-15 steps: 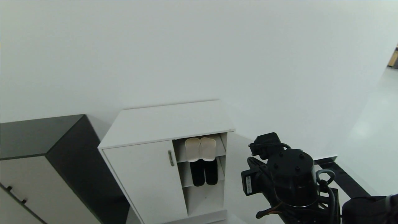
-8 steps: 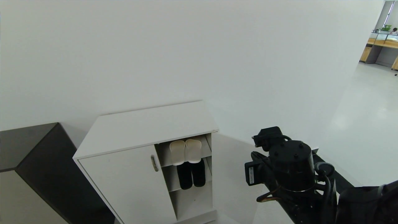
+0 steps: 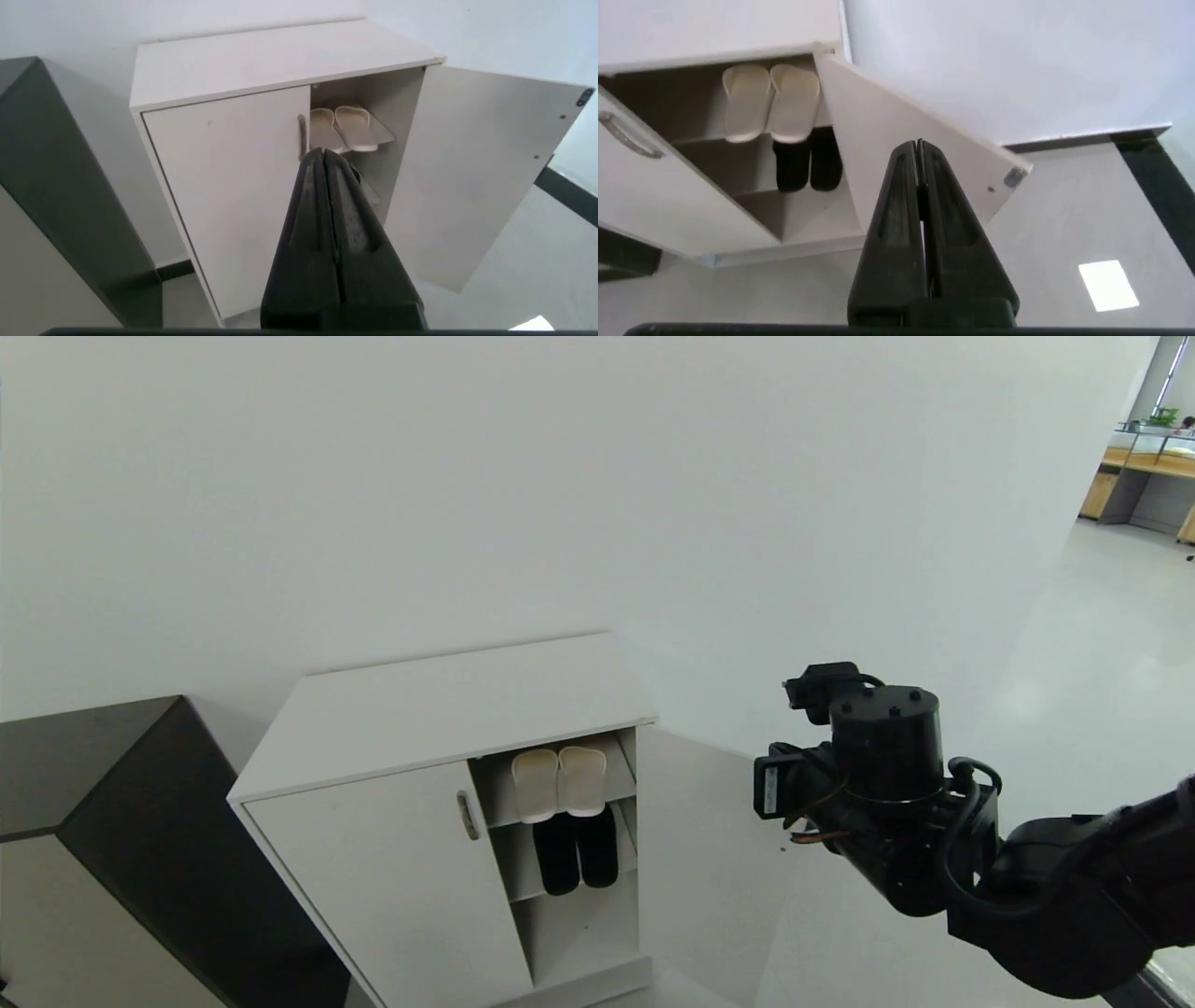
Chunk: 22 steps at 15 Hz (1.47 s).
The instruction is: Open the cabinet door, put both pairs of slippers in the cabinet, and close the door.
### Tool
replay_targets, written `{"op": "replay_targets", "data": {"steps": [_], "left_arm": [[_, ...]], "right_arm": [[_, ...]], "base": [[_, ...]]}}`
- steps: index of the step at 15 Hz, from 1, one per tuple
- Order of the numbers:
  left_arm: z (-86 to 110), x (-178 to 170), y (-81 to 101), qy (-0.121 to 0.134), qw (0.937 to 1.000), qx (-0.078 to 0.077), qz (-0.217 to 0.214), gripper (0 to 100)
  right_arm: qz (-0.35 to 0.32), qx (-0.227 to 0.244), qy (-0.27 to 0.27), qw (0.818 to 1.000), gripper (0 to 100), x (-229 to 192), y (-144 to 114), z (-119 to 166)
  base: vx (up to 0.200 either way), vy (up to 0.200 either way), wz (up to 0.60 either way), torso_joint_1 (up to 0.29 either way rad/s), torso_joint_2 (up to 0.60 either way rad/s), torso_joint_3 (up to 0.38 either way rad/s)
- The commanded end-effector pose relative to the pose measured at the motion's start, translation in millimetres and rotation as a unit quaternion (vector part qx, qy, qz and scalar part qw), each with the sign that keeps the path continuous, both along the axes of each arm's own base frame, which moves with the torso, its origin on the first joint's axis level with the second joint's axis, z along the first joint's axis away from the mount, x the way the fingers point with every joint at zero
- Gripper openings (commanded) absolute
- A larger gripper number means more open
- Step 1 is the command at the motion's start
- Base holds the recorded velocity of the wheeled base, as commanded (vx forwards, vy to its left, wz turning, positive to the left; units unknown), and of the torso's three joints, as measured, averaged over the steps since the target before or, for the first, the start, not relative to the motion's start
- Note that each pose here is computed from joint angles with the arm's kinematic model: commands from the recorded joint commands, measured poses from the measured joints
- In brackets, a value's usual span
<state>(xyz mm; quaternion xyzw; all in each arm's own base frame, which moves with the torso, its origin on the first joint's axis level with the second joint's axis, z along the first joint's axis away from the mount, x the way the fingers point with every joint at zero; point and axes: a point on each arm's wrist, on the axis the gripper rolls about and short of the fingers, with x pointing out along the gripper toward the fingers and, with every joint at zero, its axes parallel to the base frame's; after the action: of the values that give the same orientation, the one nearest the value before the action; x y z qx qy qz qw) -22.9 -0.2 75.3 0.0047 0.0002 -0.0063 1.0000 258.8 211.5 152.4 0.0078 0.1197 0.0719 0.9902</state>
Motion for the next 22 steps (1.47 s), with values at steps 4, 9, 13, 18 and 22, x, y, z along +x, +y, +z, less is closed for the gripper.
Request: {"op": "replay_targets", "data": {"steps": [4,9,13,18,22], "left_arm": [[0.0,0.1,0.0,0.001,1.0,0.0,0.0,0],[0.0,0.1,0.0,0.001,1.0,-0.001,0.0,0],[0.0,0.1,0.1,0.001,1.0,-0.002,0.002,0],[0.0,0.1,0.1,0.001,1.0,-0.002,0.002,0],[0.0,0.1,0.1,0.001,1.0,-0.002,0.002,0]], "right_arm": [[-0.031,0.01,0.006,0.999,0,49.0,-17.1,-10.6],[-0.04,0.017,0.013,0.999,0,94.8,-27.8,-27.6],[-0.062,0.021,0.014,0.998,0,136.1,-39.8,-47.8],[-0.092,0.02,0.018,0.995,0,167.1,-56.8,-69.9],[-0.094,0.017,0.024,0.995,0,175.0,-56.1,-82.5]], "base": [[0.0,0.0,0.0,0.0,0.0,0.0],[0.0,0.0,0.0,0.0,0.0,0.0],[0.0,0.0,0.0,0.0,0.0,0.0],[0.0,0.0,0.0,0.0,0.0,0.0],[0.0,0.0,0.0,0.0,0.0,0.0]]}}
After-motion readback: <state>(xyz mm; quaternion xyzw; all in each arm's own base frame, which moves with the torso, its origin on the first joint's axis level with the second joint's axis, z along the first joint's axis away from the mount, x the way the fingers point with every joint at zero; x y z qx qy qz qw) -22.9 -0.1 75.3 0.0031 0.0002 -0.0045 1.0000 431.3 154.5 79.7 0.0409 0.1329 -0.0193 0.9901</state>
